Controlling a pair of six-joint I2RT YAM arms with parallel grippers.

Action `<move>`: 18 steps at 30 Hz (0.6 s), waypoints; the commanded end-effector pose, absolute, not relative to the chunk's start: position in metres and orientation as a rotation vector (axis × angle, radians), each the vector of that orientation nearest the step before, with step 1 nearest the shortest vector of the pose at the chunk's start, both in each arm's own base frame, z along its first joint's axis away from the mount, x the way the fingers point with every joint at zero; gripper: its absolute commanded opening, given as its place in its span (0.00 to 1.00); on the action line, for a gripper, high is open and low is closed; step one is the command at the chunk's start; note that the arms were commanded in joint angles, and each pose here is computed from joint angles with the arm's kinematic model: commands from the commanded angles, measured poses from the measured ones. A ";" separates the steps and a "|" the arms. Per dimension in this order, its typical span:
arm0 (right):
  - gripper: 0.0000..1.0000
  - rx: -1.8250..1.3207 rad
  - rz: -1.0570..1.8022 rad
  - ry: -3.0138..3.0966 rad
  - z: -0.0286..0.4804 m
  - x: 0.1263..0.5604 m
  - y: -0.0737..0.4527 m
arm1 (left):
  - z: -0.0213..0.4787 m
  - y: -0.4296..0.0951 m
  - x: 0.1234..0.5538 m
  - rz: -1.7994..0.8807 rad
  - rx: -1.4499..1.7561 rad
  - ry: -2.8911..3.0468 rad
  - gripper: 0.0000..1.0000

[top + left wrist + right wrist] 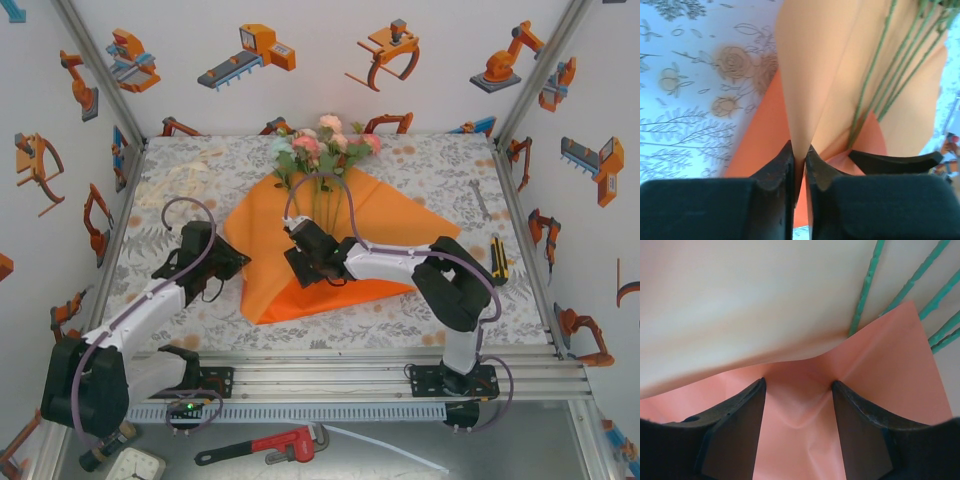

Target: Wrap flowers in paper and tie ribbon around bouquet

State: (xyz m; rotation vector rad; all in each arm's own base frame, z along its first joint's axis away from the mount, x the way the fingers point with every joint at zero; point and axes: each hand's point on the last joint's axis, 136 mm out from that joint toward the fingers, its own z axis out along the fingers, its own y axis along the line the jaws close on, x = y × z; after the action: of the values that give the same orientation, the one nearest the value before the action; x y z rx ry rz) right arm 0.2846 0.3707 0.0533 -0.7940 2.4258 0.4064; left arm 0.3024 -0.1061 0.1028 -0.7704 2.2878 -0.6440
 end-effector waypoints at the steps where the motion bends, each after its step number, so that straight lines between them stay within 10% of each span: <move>1: 0.55 -0.760 0.501 2.405 0.081 0.280 0.376 | 0.114 -0.094 0.303 -0.549 -0.804 2.286 0.14; 18: 0.60 -0.860 0.220 2.445 0.045 0.245 0.338 | 0.144 -0.110 0.317 -0.672 -0.929 2.274 0.10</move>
State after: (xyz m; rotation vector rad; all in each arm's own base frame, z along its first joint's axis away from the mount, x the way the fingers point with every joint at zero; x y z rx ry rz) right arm 0.2302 0.3537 0.0551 -0.8566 2.4439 0.4086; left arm 0.3159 -0.1040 0.1340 -0.8715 2.2750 -0.6171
